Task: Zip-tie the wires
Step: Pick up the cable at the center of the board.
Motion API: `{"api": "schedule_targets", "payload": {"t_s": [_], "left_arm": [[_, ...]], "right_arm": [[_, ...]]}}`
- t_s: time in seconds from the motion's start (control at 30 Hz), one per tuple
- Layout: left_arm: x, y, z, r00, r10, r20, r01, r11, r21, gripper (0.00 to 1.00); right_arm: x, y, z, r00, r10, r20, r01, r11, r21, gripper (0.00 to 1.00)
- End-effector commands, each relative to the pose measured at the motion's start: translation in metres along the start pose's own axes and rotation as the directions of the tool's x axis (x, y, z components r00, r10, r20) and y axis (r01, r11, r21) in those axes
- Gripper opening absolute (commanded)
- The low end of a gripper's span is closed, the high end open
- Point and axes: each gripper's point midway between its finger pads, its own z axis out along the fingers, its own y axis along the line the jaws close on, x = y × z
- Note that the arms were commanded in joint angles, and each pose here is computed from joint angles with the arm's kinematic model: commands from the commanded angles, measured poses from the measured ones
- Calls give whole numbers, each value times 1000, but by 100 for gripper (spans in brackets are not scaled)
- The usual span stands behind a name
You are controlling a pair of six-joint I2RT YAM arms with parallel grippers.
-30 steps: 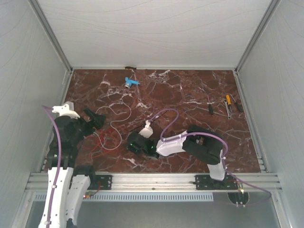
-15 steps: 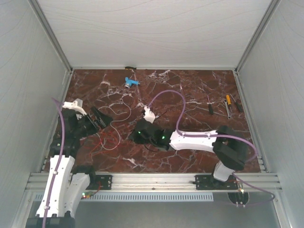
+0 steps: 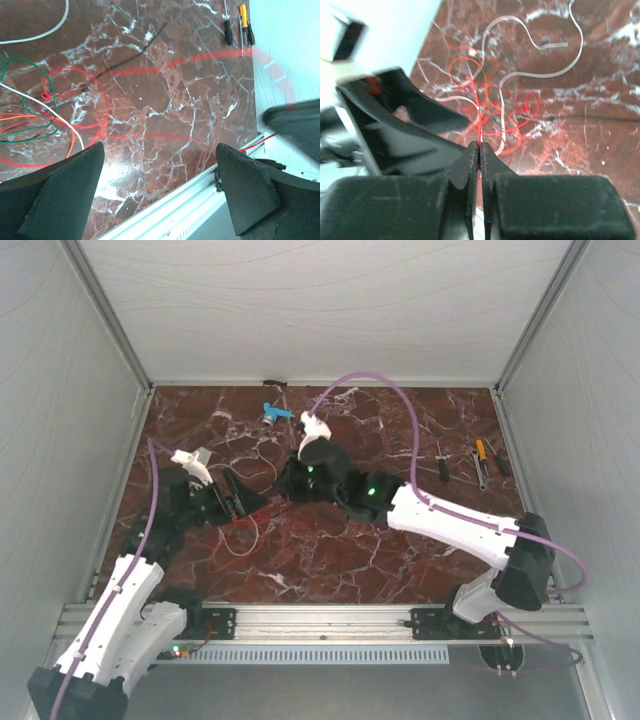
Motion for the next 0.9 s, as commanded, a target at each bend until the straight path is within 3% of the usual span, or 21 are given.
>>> {"api": "schedule_targets", "payload": {"t_s": [0.0, 0.27, 0.53, 0.7, 0.87], "left_arm": [[-6, -18, 7, 999, 20, 34, -21, 999, 41, 94], [6, 2, 30, 1000, 4, 5, -4, 999, -48, 96], [35, 17, 59, 998, 14, -64, -22, 991, -130, 95], [45, 33, 71, 997, -1, -75, -12, 983, -185, 94], [47, 38, 76, 996, 19, -82, -36, 977, -210, 95]], "right_arm": [[-52, 18, -34, 999, -28, 30, 32, 993, -115, 0], [-112, 32, -86, 991, -43, 123, 63, 985, -161, 0], [-171, 41, -154, 957, -19, 291, 76, 980, -184, 0], [-214, 44, -208, 902, -22, 431, 100, 982, -160, 0], [-256, 46, -281, 799, -34, 601, 139, 982, -129, 0]]}}
